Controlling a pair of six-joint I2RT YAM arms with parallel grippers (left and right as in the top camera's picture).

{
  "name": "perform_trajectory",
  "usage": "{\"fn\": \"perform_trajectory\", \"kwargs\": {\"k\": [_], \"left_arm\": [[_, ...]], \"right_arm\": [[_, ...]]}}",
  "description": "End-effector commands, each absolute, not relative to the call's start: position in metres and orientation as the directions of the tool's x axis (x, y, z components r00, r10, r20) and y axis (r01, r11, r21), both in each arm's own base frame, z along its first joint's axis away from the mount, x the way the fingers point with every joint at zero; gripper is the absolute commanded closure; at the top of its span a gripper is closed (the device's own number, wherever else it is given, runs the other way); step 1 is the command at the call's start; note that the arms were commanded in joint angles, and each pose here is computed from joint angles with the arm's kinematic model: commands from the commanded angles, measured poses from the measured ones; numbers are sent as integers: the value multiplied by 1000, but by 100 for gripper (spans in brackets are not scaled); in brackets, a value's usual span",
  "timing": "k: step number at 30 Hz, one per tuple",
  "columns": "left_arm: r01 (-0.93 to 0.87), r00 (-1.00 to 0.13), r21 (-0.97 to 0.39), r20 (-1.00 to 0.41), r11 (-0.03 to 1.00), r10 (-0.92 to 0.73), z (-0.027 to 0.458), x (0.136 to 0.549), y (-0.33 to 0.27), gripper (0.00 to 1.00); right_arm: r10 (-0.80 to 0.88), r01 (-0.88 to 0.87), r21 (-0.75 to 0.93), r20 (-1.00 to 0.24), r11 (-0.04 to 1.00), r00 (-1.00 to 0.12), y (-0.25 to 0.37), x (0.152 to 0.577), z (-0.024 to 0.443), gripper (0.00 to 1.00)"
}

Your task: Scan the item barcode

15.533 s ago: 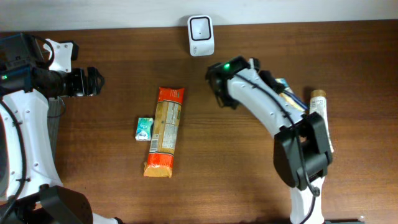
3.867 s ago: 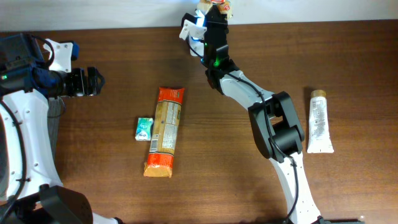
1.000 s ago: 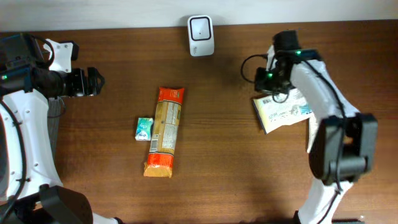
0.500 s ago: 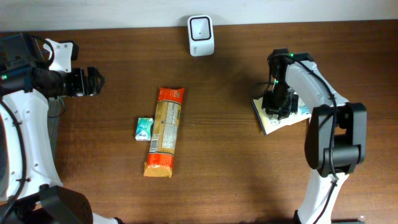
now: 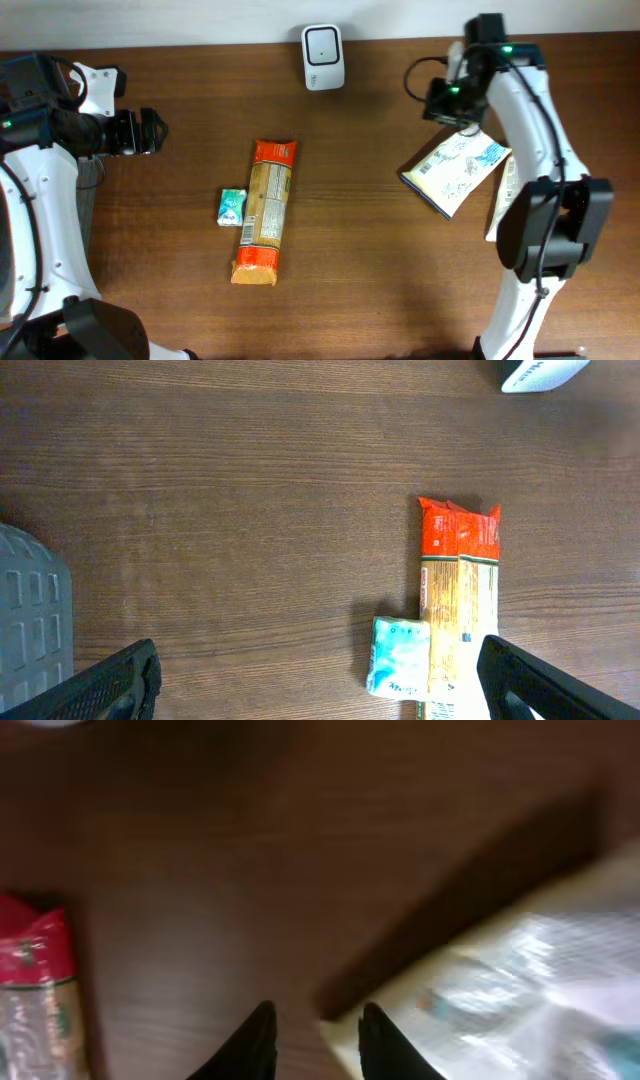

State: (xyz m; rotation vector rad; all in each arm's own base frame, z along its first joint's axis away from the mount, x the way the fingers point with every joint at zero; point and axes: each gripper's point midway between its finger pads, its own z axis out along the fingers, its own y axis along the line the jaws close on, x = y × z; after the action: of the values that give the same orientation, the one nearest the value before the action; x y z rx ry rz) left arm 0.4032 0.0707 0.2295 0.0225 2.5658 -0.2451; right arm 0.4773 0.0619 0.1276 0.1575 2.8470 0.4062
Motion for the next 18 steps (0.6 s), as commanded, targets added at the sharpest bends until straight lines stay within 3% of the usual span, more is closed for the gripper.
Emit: {"fn": "perform_trajectory", "kwargs": {"k": [1,7,11,18], "left_arm": [[89,-838,-165,-546,982,-16,233,404,69,1],[89,-838,-165,-545,982,-16,233,403,69,1],[89,-838,-166,-546,982,-16,233,404,69,1],[89,-838,-165,-546,982,-16,233,404,69,1]], "right_arm": [[119,76,202,-212,976,-970,91,476,90,72],[142,141,65,-14,988,-990,82,448,21,73],[228,224,-59,96,973,-969,40,418,17,73],[398,377,-127,272,917,-876,-49,370,23,74]]}}
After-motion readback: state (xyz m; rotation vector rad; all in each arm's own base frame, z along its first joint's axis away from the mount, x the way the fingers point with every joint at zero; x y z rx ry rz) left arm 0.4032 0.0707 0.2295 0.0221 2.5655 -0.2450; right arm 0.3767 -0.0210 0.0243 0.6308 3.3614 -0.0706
